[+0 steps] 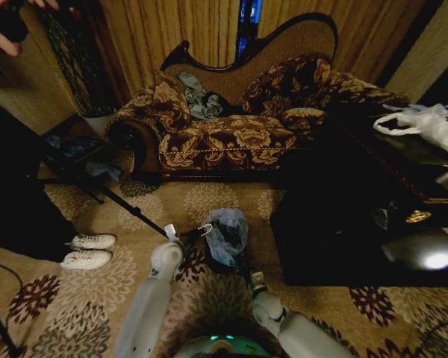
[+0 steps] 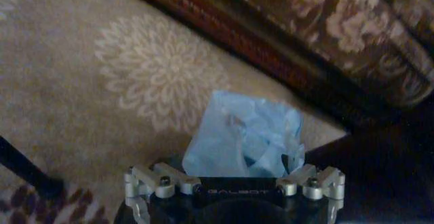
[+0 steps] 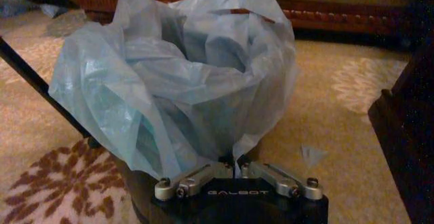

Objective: Place a garbage bag over the trash bin.

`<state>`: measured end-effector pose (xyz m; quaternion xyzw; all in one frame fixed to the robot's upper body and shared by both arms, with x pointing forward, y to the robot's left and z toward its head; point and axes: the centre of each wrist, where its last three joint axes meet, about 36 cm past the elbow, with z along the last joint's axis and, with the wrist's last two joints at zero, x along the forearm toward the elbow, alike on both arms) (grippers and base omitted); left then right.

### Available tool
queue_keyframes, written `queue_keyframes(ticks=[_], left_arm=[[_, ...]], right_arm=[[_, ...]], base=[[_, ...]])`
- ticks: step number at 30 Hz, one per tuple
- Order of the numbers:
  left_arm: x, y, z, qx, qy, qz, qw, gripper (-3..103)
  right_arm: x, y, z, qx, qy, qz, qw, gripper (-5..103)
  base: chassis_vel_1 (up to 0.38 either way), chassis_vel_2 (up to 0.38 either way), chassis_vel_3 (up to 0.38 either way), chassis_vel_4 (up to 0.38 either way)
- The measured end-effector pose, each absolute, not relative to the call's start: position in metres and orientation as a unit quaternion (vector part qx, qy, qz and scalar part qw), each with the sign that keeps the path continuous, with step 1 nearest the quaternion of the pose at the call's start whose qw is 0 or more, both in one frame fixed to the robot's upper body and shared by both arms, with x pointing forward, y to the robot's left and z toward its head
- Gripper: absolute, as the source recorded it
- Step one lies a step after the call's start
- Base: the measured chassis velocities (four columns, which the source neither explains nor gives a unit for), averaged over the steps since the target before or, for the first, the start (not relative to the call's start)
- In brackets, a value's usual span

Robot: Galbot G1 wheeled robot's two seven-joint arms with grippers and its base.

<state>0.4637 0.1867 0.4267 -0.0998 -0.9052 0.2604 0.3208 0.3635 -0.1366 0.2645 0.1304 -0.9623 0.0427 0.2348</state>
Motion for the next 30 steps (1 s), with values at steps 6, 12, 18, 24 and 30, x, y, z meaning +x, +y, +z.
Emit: queue_keyframes(ticks=[6, 12, 18, 24, 30], left_arm=[[0.473, 0.178, 0.419, -0.092, -0.904, 0.233, 0.346, 102], [0.478, 0.176, 0.412, -0.085, -0.903, 0.228, 0.354, 92], [0.487, 0.175, 0.409, -0.082, -0.902, 0.231, 0.356, 76], [0.494, 0.177, 0.402, -0.083, -0.901, 0.232, 0.358, 56], [0.489, 0.179, 0.399, -0.079, -0.902, 0.232, 0.355, 40]], right_arm=[[0.363, -0.139, 0.263, 0.126, -0.965, 0.042, 0.227, 0], [0.363, -0.142, 0.263, 0.123, -0.966, 0.041, 0.224, 0], [0.362, -0.145, 0.262, 0.125, -0.966, 0.042, 0.222, 0], [0.363, -0.145, 0.261, 0.127, -0.966, 0.042, 0.221, 0], [0.365, -0.145, 0.261, 0.126, -0.966, 0.044, 0.221, 0]], base=[[0.000, 0.000, 0.000, 0.000], [0.000, 0.000, 0.000, 0.000], [0.000, 0.000, 0.000, 0.000], [0.000, 0.000, 0.000, 0.000], [0.000, 0.000, 0.000, 0.000]])
